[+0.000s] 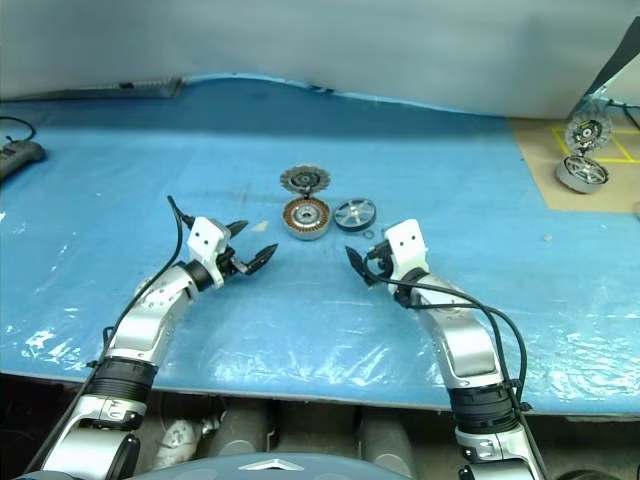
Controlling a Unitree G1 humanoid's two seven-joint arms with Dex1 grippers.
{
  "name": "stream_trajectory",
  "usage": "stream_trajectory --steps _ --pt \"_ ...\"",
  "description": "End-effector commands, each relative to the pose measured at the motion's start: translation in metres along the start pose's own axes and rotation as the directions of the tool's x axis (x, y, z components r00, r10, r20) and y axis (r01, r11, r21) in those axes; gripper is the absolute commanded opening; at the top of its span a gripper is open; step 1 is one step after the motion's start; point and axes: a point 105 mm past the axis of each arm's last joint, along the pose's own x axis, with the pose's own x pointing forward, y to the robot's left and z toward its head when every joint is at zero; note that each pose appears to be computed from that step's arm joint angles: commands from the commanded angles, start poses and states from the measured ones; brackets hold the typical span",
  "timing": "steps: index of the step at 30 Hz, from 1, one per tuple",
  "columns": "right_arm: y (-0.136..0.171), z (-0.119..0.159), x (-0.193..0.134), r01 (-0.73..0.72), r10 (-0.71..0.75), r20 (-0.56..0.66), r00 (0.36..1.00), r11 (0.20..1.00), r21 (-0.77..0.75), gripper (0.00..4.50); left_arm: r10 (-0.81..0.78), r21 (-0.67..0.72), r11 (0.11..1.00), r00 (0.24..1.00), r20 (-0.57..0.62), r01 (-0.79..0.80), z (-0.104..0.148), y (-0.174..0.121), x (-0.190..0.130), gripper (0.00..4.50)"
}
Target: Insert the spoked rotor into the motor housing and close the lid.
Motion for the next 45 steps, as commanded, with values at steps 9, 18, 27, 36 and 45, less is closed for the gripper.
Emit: stream_trajectory --steps 9,18,27,36,45 --pt "0.014 0.033 0.006 -0.088 0.09 0.031 0.995 0.995 -0.042 4.49 0.002 0.033 0.999 0.999 0.041 -0.003 0.013 0.002 -0.001 4.5" --pt "0.048 0.07 0.028 -0.347 0.308 -0.2 0.93 0.915 -0.205 4.49 0.002 0.025 1.0 0.999 0.039 -0.003 0.012 -0.001 0.0 4.5" --pt "0.064 0.059 0.079 -0.499 0.351 -0.412 0.841 0.796 -0.341 4.49 0.004 0.018 1.0 0.999 0.045 -0.005 0.01 -0.002 0.0 4.5" --pt "0.062 0.051 0.107 -0.518 0.343 -0.432 0.834 0.756 -0.401 4.49 0.035 0.02 0.999 0.998 0.045 -0.036 0.009 0.001 -0.005 4.5" --pt "0.052 0.03 0.109 -0.566 0.316 -0.53 0.787 0.712 -0.416 3.21 0.04 0.021 0.999 0.998 0.048 -0.041 0.009 0.001 -0.005 4.5"
